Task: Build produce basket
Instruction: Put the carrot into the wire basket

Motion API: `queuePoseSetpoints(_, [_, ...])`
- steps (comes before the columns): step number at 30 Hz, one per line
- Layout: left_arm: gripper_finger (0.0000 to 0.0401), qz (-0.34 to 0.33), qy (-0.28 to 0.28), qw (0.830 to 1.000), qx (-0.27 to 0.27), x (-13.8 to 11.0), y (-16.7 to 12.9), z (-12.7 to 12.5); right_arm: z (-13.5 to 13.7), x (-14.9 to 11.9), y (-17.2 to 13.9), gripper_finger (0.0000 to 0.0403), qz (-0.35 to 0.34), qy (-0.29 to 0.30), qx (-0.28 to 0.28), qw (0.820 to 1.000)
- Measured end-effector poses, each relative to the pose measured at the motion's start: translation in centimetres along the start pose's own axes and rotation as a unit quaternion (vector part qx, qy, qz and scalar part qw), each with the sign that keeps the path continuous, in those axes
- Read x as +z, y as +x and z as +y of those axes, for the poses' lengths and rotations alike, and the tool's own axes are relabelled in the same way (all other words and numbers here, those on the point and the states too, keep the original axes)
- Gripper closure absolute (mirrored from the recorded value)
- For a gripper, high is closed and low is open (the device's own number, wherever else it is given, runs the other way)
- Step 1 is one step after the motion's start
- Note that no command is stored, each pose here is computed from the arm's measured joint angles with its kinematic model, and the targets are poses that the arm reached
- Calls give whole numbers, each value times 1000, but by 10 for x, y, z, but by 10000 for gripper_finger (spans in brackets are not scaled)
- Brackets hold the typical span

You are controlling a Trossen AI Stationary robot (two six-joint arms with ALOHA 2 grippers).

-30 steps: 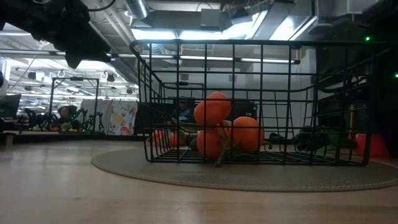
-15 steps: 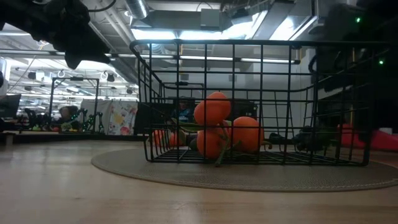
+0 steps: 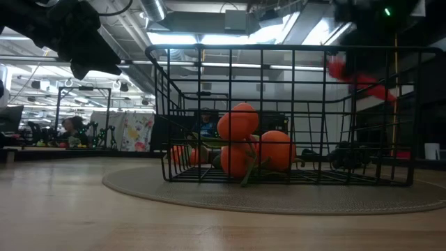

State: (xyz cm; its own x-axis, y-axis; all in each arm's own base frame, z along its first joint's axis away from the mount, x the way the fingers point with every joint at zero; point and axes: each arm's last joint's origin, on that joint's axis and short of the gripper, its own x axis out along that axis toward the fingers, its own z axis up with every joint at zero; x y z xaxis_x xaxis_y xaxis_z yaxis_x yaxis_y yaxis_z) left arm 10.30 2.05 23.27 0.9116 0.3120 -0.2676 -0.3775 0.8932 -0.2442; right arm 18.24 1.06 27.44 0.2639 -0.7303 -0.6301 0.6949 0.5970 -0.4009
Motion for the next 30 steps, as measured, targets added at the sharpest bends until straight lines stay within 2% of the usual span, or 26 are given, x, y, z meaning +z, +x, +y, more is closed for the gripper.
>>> queuePoseSetpoints(4, [229, -6, -3, 1000, -2, 1, 0, 0, -1, 33, -21, 336, -74, 2, 35, 997])
queuePoseSetpoints(7, [229, -18, -7, 1000, -6, 4, 0, -1, 6, 53, -35, 336, -113, -6, 121, 986])
queuePoseSetpoints(9, [229, -25, -9, 1000, -8, 5, 0, -2, 14, 63, -41, 336, -136, -13, 205, 969])
queuePoseSetpoints(12, [229, -36, -10, 999, -12, 7, 0, -2, 27, 71, -48, 336, -162, -23, 335, 928])
queuePoseSetpoints(15, [229, -46, -12, 999, -15, 9, -1, -3, 40, 72, -46, 336, -162, -35, 403, 900])
queuePoseSetpoints(18, [229, -47, -12, 999, -15, 9, -1, -3, 51, 69, -39, 324, -146, -32, 410, 900])
queuePoseSetpoints(25, [229, -45, -22, 999, -15, 9, 0, -3, 73, 65, -24, 238, -102, -35, 405, 908])
queuePoseSetpoints(30, [229, -45, -22, 999, -15, 9, 0, -3, 83, 62, -20, 190, -65, -34, 444, 893])
